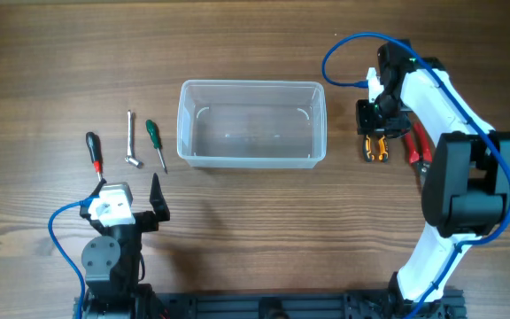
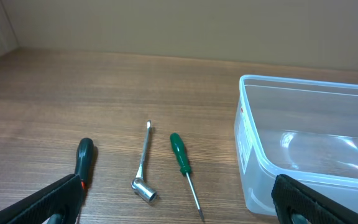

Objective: Pack container
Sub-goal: 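Move the right gripper over the orange pliers and grasp them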

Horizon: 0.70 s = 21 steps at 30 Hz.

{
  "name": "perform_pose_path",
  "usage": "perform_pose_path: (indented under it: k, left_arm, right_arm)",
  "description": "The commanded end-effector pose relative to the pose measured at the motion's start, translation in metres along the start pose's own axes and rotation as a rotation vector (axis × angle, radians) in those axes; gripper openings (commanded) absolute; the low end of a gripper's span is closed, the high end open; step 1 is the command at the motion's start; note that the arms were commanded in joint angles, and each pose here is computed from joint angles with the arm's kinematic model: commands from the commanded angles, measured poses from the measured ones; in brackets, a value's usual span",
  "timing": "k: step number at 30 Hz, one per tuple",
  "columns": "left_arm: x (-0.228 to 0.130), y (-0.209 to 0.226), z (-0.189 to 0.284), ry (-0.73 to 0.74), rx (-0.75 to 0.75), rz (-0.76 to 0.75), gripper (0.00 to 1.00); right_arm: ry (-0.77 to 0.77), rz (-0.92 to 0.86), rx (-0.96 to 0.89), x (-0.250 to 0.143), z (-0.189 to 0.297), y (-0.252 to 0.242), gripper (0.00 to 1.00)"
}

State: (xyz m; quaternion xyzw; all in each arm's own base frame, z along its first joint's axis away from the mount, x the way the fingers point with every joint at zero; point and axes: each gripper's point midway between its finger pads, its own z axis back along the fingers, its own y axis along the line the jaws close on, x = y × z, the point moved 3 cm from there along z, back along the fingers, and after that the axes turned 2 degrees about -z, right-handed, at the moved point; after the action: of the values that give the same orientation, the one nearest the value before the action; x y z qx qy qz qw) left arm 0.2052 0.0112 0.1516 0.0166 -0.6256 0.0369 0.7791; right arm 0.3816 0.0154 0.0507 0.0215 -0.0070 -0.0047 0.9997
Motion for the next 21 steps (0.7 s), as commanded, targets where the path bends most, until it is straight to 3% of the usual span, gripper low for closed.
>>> perform_pose_path:
  k: [1, 5, 7, 9, 10, 12, 13, 17, 19, 21]
  left_arm:
    - [-0.001, 0.002, 0.000, -0.004, 0.011, -0.015, 1.00]
    - [-0.001, 0.002, 0.000, -0.004, 0.011, -0.015, 1.00]
    - [-0.001, 0.002, 0.000, -0.004, 0.011, -0.015, 1.00]
    - [-0.001, 0.002, 0.000, -0.004, 0.011, -0.015, 1.00]
    - [-0.001, 0.002, 0.000, -0.004, 0.011, -0.015, 1.00]
    - [-0.001, 0.002, 0.000, -0.004, 0.011, -0.015, 1.00]
    - [-0.001, 0.002, 0.000, -0.004, 0.011, -0.015, 1.00]
    - [-0.001, 0.002, 0.000, -0.004, 0.011, -0.015, 1.00]
    - [-0.001, 0.002, 0.000, -0.004, 0.011, -0.015, 1.00]
    - [-0.001, 0.002, 0.000, -0.004, 0.011, -0.015, 1.00]
  right_arm:
    - [0.080, -0.010, -0.027, -0.006, -0.026, -0.005, 0.40]
    - [0.118, -0.011, -0.029, -0.011, -0.037, -0.006, 0.43]
    - [0.112, -0.014, -0.029, -0.009, -0.037, -0.006, 0.56]
    - [0.107, -0.013, -0.028, -0.008, -0.037, -0.006, 0.62]
    - [0.106, -0.013, -0.028, -0.008, -0.037, -0.006, 0.57]
    - [0.104, -0.009, -0.028, -0.008, -0.037, -0.006, 0.27]
    - [0.103, -0.009, -0.028, -0.007, -0.037, -0.006, 0.22]
    - [0.093, -0.008, -0.028, -0.005, -0.038, -0.006, 0.18]
    - [0.085, -0.009, -0.027, -0.004, -0.037, -0.006, 0.04]
    - [0.078, -0.009, -0.027, -0.002, -0.037, -0.006, 0.04]
